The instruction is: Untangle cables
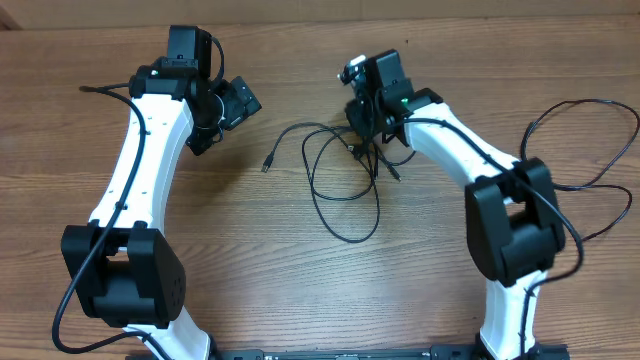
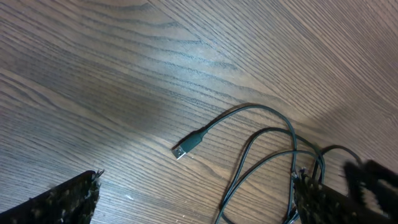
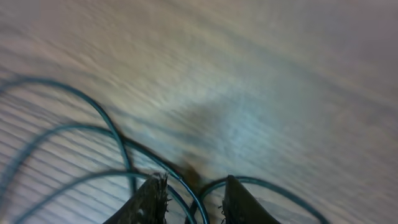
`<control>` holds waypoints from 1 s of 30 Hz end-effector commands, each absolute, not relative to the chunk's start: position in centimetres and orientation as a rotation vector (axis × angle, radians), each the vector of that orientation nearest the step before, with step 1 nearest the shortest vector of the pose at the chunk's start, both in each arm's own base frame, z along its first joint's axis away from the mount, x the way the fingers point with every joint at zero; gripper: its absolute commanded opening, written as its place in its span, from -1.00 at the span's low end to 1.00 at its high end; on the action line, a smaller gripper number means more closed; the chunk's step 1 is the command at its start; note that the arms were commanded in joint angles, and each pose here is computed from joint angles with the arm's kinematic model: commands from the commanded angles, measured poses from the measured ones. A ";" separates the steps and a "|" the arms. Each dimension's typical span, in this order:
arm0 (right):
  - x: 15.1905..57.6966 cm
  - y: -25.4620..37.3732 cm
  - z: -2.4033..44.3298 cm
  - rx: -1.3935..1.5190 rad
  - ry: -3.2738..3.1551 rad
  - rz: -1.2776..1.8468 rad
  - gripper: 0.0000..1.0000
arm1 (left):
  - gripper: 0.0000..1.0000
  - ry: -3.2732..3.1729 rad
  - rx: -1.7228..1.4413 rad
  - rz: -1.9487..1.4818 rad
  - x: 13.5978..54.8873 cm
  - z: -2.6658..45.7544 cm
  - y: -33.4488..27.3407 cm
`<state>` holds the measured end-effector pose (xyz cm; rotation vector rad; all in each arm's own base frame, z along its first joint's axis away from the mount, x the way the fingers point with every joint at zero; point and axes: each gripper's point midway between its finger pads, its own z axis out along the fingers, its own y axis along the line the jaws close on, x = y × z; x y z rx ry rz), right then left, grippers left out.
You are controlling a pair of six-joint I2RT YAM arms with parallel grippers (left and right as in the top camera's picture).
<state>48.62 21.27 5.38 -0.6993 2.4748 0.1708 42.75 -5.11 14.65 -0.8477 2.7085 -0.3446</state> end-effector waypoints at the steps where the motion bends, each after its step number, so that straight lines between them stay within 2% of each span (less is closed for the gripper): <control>1: 48.6 21.2 4.1 -0.740 2.493 0.141 -0.39 | 0.99 2.717 -0.817 -0.348 42.7 14.7 -5.4; 9: 46.7 21.1 2.9 -0.788 2.569 0.178 -0.25 | 0.99 2.717 -0.817 -0.348 42.7 14.7 -5.4; 14: 45.5 21.4 2.5 -0.919 2.568 0.208 -0.22 | 0.99 2.718 -0.817 -0.347 42.7 14.7 -5.4; 17: 46.0 21.6 2.8 -0.990 2.510 0.185 -0.21 | 0.99 2.718 -0.817 -0.347 42.7 14.7 -5.4; 22: 48.8 21.8 4.2 -0.938 2.402 0.152 -0.22 | 0.99 2.718 -0.817 -0.347 42.7 14.7 -5.4; 30: 50.3 21.7 4.8 -0.905 2.347 0.145 -0.23 | 0.99 2.718 -0.817 -0.347 42.7 14.7 -5.4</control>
